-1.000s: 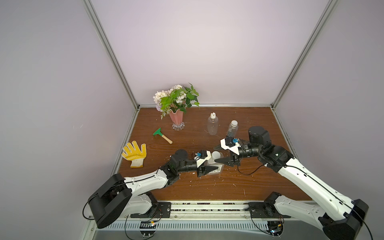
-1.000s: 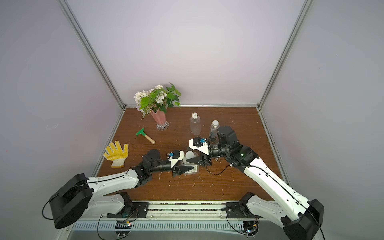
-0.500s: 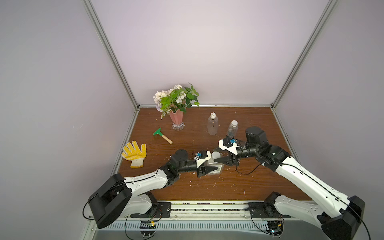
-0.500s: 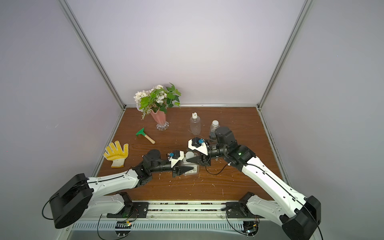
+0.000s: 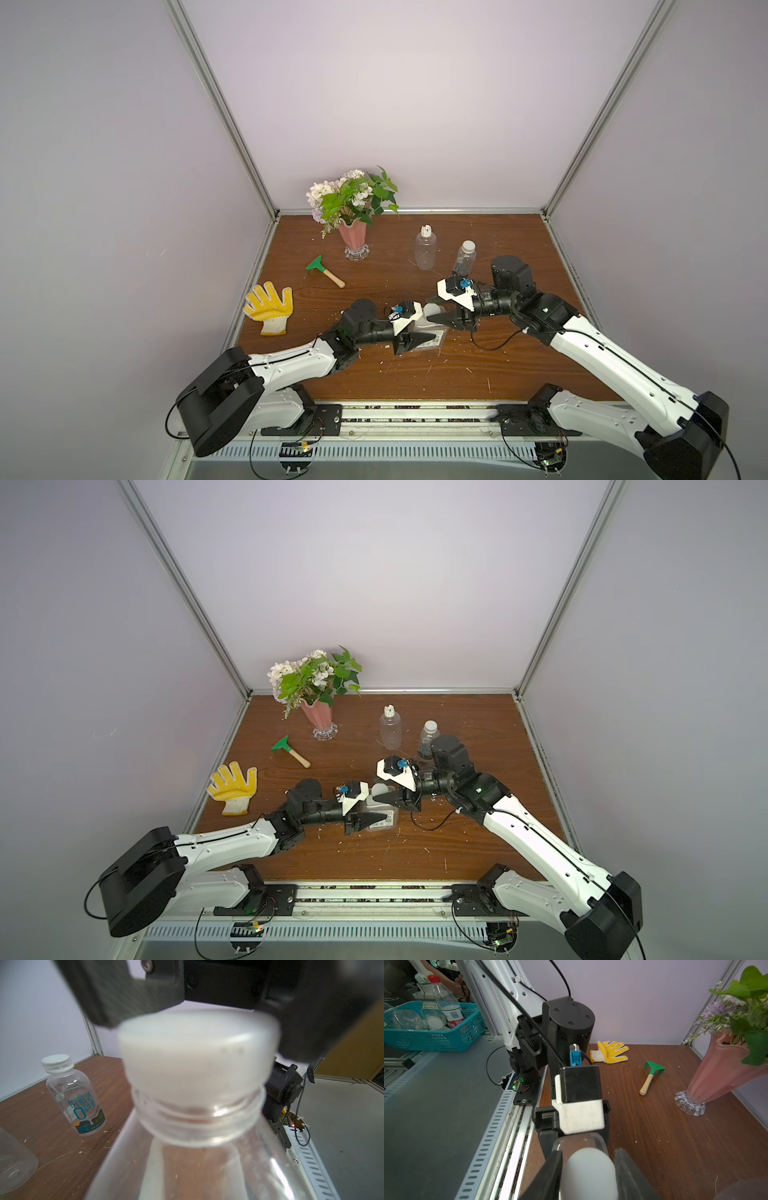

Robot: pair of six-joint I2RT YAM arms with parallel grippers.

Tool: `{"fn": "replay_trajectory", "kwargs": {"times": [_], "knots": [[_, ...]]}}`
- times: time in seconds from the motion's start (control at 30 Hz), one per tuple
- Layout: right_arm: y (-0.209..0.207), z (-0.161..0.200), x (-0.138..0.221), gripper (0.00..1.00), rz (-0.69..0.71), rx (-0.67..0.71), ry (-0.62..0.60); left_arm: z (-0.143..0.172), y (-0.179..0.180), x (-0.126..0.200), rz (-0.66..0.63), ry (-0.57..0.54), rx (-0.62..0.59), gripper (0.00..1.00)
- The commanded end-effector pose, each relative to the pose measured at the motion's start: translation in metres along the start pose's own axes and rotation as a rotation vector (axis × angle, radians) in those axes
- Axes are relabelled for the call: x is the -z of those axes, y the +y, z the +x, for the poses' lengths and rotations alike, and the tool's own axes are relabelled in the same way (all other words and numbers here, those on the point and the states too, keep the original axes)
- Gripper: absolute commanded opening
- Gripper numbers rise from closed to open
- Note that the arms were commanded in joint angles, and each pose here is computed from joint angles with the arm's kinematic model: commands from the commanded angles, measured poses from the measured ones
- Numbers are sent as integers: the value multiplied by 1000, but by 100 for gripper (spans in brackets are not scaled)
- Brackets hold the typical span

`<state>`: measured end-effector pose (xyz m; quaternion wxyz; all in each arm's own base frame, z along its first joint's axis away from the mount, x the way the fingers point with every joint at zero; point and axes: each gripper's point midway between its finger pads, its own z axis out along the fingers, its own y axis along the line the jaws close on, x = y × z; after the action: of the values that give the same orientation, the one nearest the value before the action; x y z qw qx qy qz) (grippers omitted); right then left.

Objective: Screw on the bottle caps
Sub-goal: Screw the bottle cap onto the plastic bottle.

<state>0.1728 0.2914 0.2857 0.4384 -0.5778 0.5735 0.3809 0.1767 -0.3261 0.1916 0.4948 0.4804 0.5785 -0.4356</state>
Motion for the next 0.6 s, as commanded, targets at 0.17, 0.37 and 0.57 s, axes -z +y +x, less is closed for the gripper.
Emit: {"fn": "replay_trajectory", "kwargs": {"times": [0.17, 0.37, 0.57], "knots": [[-16, 26, -4, 44, 178, -129, 45, -66, 22, 10, -139, -188, -138, 44], [-33, 38, -4, 42, 345, -217, 60, -77, 36, 13, -224, -220, -157, 44], [-36, 39, -7, 42, 407, -231, 71, -79, 46, 9, -256, -217, -148, 44]]}}
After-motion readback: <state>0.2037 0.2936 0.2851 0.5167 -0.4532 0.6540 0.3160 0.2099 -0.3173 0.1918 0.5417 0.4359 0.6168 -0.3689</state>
